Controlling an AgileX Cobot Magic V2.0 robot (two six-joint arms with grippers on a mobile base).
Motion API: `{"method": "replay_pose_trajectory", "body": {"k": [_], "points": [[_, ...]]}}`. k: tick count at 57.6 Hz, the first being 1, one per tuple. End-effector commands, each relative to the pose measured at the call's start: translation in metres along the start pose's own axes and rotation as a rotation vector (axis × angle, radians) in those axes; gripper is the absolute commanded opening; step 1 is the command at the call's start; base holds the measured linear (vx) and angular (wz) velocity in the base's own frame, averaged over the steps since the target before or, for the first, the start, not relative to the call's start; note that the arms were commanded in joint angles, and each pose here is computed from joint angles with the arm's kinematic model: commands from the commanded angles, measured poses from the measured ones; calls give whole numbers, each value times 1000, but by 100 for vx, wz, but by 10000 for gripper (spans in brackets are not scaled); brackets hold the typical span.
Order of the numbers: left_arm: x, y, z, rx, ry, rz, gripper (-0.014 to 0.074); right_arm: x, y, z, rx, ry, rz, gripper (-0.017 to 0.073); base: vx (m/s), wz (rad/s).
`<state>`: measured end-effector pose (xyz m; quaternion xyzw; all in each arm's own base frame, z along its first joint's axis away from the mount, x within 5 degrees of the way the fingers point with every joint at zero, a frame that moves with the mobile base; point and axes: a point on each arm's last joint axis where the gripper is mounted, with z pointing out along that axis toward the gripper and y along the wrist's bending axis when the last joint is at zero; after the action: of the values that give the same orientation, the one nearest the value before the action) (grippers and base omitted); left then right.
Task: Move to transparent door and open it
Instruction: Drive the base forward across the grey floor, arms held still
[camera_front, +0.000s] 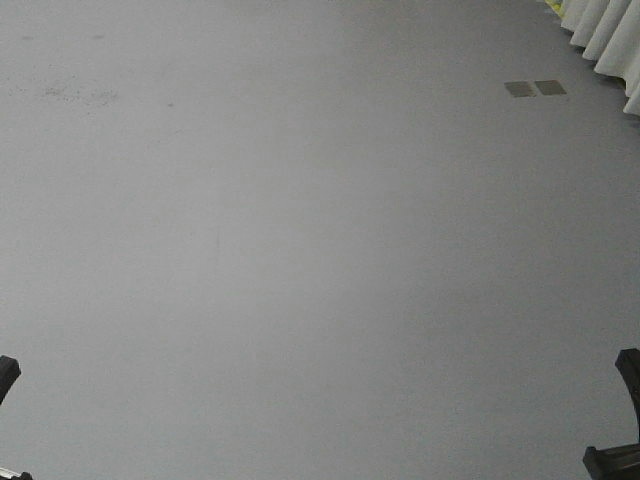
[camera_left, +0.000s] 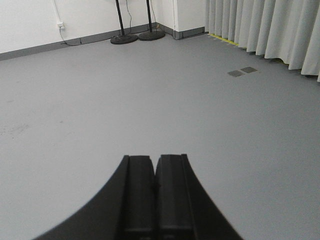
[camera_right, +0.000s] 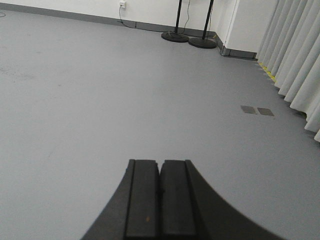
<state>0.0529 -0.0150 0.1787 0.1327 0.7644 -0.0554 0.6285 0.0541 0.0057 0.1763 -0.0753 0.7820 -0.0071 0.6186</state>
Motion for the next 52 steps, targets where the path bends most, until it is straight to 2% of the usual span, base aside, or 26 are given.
{"method": "replay_pose_trajectory", "body": {"k": [1, 30, 52], "points": [[-4, 1, 0, -14, -81, -21, 3, -6, -2, -1, 22, -87, 0, -4, 1, 3], [-4, 1, 0, -14, -81, -21, 3, -6, -2, -1, 22, -87, 0, -4, 6, 7], [-4, 1, 0, -14, -81, -21, 3, -6, -2, -1, 22, -87, 0, -4, 21, 28]]}}
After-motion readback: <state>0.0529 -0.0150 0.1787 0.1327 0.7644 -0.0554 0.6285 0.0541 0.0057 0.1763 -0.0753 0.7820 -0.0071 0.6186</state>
